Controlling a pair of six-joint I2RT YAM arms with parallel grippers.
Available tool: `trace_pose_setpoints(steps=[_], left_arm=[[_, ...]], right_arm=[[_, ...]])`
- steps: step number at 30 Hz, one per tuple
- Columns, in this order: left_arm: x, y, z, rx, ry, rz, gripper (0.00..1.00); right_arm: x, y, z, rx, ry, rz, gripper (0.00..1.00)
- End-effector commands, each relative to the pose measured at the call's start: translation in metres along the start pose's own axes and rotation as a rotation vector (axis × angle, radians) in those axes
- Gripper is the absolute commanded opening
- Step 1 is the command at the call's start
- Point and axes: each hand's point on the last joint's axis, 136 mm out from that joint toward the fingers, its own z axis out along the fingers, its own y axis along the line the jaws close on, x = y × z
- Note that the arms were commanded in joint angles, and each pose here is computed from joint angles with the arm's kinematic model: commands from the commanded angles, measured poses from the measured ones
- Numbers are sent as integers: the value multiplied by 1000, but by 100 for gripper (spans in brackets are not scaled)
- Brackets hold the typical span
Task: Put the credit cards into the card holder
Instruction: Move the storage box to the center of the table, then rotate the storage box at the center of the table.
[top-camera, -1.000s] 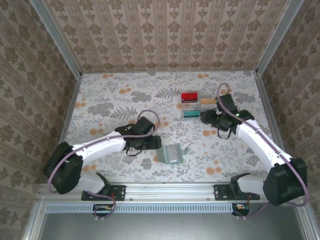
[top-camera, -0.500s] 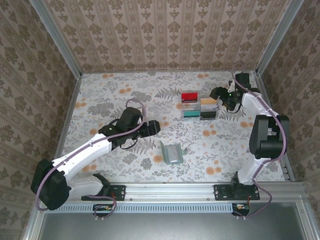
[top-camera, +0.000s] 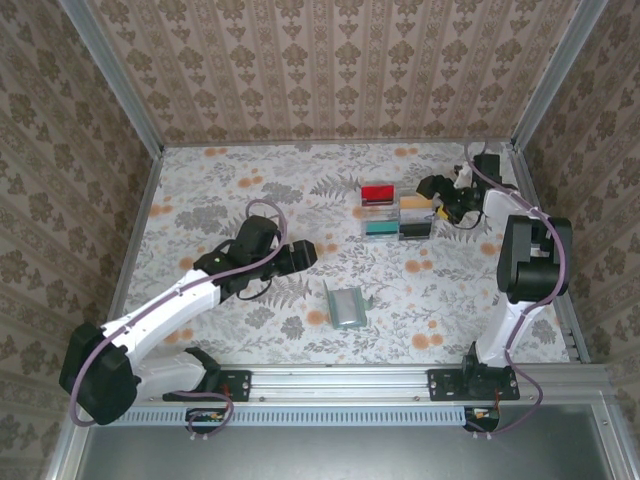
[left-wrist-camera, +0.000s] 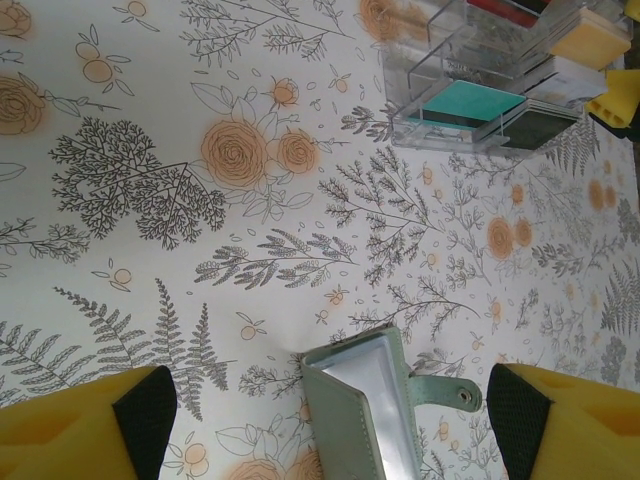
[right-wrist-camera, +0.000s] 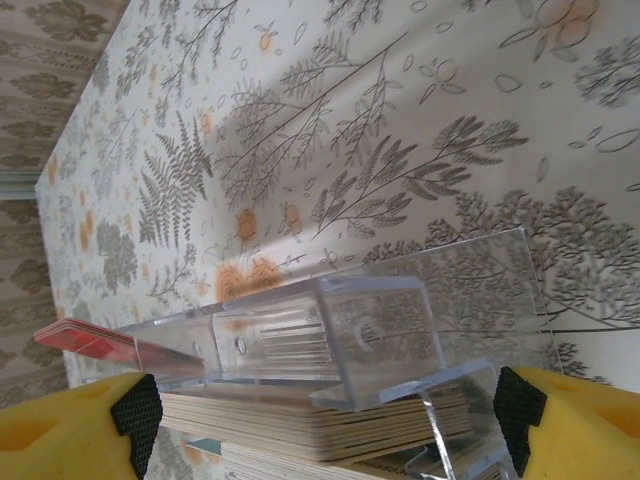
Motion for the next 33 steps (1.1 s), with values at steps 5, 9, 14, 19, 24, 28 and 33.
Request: trace_pose_setpoints(steps=[5,9,14,19,24,28,33], left_arm=[[0,0,5,9,13,-14,85],[1,2,6,3,15,-15,85],[0,6,8,-8,12,-21,85],[0,11,10,-13,7,-34,85],[0,15,9,-17,-1,-44,85],[-2,16,8,-13,-12,-53,85],[-4,15,4,-11,-26,-58,85]], right_arm=[[40,34,-2,-128,79,-27,89],[73,49,1,-145,122,-45,88],[116,84,3,-181,159,-101,89],[150,107,3,-158,186,-167,89],[138,96,-16,8,120,-261,88],[96,92,-31,208,24,-369,87],[72,94,-18,268,44,-481,71]])
